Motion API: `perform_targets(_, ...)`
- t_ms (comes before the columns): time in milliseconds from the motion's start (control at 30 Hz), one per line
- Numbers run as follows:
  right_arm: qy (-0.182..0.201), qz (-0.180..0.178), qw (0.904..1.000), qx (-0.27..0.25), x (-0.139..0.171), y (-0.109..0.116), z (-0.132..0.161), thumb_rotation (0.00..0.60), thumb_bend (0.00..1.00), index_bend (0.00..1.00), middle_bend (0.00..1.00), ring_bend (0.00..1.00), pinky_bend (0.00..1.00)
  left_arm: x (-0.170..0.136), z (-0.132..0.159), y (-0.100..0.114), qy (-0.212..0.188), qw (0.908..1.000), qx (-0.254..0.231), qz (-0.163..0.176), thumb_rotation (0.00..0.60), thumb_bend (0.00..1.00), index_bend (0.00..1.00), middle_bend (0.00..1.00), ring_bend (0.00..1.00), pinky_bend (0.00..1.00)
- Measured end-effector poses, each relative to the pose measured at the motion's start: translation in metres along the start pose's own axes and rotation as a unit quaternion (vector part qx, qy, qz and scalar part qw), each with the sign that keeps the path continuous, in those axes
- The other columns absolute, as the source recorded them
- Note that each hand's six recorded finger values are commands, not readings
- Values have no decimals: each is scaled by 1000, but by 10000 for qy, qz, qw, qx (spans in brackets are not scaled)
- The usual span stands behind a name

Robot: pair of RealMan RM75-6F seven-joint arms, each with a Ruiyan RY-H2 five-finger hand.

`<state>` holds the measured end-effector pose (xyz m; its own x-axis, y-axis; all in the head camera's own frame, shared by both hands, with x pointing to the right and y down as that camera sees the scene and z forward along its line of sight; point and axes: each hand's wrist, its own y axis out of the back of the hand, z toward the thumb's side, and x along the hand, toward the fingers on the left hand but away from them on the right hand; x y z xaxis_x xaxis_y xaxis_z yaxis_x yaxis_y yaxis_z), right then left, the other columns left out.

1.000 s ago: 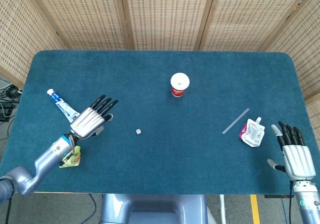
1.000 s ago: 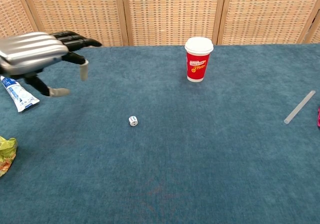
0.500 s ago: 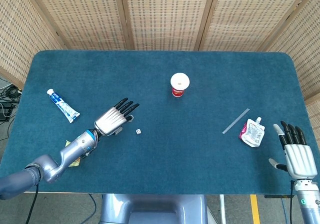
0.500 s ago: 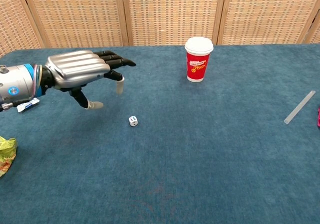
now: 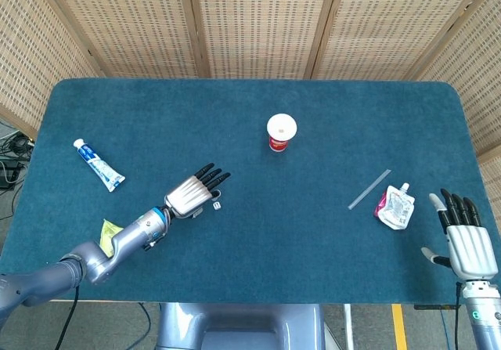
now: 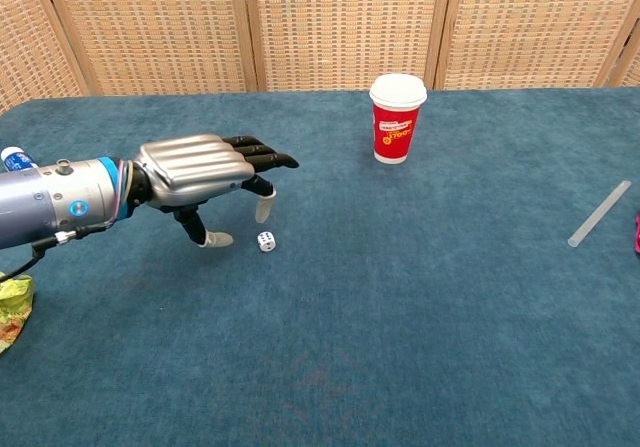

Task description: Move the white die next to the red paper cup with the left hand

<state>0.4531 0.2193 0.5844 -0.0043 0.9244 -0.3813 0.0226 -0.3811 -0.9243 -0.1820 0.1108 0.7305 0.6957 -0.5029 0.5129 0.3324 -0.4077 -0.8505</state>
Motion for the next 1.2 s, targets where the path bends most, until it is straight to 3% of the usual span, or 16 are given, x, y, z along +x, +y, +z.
perform_targets(933, -140, -162, 9997, -111, -1, 8, -9, 600, 56, 49, 0, 0, 0, 27, 16, -1, -110, 9996, 99, -246, 600, 318, 441, 0, 0, 0)
perform_targets(1200, -139, -198, 9996, -128, -1, 11, -9, 600, 56, 50, 0, 0, 0, 30, 20, -4, -102, 9995, 92, -275, 600, 331, 549, 0, 0, 0)
